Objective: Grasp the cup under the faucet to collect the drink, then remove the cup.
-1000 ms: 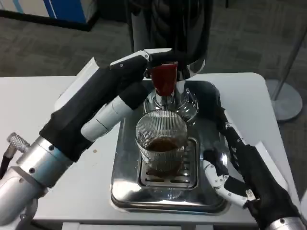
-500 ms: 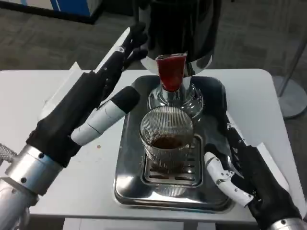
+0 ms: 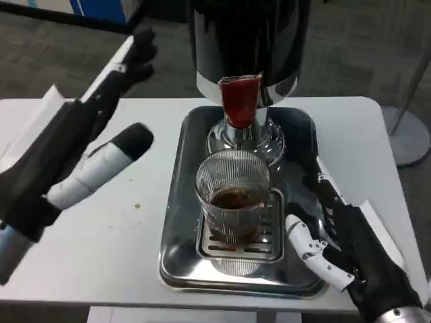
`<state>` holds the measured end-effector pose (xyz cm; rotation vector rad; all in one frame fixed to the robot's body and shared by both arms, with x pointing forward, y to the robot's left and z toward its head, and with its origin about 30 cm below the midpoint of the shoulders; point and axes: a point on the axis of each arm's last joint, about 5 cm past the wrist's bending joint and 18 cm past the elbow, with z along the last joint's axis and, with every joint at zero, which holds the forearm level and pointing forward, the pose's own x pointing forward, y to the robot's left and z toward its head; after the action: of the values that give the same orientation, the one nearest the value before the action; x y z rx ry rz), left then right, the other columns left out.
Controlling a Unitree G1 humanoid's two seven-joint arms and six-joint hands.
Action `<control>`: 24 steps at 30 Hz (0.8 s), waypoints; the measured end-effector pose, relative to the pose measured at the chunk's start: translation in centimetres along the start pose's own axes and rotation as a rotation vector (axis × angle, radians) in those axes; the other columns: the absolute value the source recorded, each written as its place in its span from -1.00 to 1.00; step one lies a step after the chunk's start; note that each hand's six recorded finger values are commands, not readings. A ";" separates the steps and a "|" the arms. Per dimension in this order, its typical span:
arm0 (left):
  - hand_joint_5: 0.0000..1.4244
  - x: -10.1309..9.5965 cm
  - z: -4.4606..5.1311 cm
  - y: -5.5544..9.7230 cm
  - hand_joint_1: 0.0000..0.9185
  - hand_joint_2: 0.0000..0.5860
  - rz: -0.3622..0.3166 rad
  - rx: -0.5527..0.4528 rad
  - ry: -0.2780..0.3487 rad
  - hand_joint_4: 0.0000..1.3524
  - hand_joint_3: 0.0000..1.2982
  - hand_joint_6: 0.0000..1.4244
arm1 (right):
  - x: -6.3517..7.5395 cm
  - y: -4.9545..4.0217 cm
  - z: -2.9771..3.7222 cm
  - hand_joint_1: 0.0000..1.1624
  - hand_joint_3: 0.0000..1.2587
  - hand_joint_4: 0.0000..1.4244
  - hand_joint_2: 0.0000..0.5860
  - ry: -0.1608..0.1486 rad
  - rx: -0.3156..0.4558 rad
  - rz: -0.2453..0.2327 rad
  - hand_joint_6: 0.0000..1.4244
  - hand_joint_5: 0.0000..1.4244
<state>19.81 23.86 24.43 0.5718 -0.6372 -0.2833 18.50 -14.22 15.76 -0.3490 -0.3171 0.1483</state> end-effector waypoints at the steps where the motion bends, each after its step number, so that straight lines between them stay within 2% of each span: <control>1: -0.92 -0.5 -0.15 0.2 -1.00 -0.90 0.003 0.004 0.024 -1.00 -1.00 -0.98 | 0.0 -0.03 0.00 0.11 -1.00 -1.00 1.00 0.000 0.000 -0.001 -0.82 -0.96; 5: -0.91 -1.9 -0.63 0.2 -1.00 -0.89 0.006 0.005 0.087 -1.00 -1.00 -0.98 | 0.1 -0.03 -0.02 0.13 -1.00 -1.00 1.00 0.000 0.002 -0.002 -0.82 -0.95; 8: -0.90 -3.3 -1.62 0.0 -1.00 -0.87 -0.004 -0.009 0.153 -1.00 -1.00 -0.98 | 0.1 0.01 -0.06 0.13 -1.00 -1.00 0.97 0.001 0.003 -0.004 -0.82 -0.95; 13: -0.89 -4.2 -2.32 -0.3 -1.00 -0.86 -0.020 -0.018 0.194 -1.00 -1.00 -0.98 | 0.3 0.05 -0.12 0.14 -1.00 -1.00 0.94 0.002 0.004 -0.007 -0.82 -0.95; 24: -0.89 -3.9 -2.24 -0.6 -1.00 -0.86 -0.049 0.025 0.171 -1.00 -0.99 -0.98 | 0.3 0.07 -0.16 0.16 -1.00 -1.00 1.00 0.001 0.004 -0.008 -0.82 -0.95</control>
<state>18.20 25.91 20.76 0.6290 -0.4622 -0.2690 18.84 -14.14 15.68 -0.3438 -0.3172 0.1408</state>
